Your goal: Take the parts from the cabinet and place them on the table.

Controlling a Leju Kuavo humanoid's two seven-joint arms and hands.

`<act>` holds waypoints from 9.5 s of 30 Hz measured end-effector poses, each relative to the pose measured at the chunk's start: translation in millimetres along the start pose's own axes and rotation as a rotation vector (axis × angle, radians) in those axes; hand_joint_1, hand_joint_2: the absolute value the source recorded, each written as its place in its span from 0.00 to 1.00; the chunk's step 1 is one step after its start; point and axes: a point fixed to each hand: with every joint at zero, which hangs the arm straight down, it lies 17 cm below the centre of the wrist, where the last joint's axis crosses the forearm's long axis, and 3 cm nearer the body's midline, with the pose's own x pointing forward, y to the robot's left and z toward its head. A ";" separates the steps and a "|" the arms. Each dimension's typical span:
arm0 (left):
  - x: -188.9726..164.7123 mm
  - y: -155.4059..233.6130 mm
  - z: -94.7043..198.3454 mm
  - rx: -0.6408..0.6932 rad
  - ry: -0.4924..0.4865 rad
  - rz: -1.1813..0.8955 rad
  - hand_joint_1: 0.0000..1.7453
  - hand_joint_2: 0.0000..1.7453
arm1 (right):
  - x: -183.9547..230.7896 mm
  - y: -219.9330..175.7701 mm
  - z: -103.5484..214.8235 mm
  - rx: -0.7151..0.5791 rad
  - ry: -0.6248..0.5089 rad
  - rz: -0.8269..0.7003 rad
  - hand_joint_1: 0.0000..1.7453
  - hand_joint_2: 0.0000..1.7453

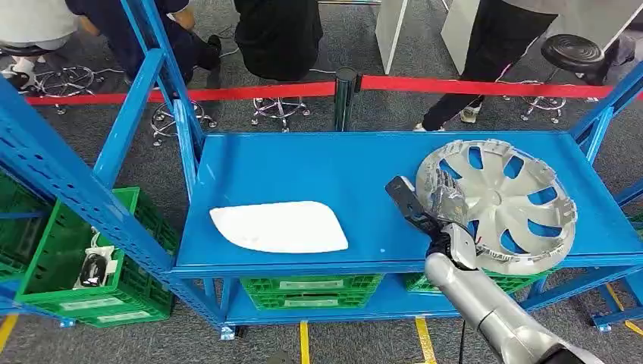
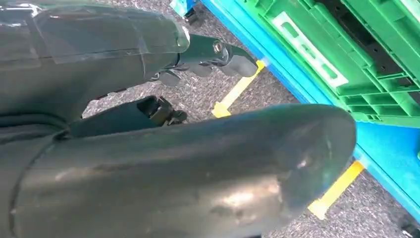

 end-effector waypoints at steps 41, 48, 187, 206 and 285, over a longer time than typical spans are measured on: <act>-2.8 0.3 0.5 0.006 0.012 -0.012 0.00 0.00 | -28.0 -21.2 -0.2 -0.113 0.122 -0.458 0.00 1.00; -2.7 0.1 0.5 0.006 0.012 -0.012 0.00 0.00 | -28.0 -5.8 -4.1 0.007 0.166 -0.410 0.00 1.00; 108.1 72.4 -18.8 0.263 -0.360 0.221 0.00 1.00 | 174.6 -198.4 277.0 -0.037 -0.920 -1.376 0.94 1.00; 42.7 114.7 -8.6 0.444 -0.201 0.106 0.00 1.00 | 157.6 -235.1 236.3 -0.229 -0.900 -1.318 0.94 1.00; -189.5 104.6 74.1 0.437 0.568 0.322 0.00 1.00 | 168.9 -283.0 232.5 -0.305 -0.948 -1.409 0.94 1.00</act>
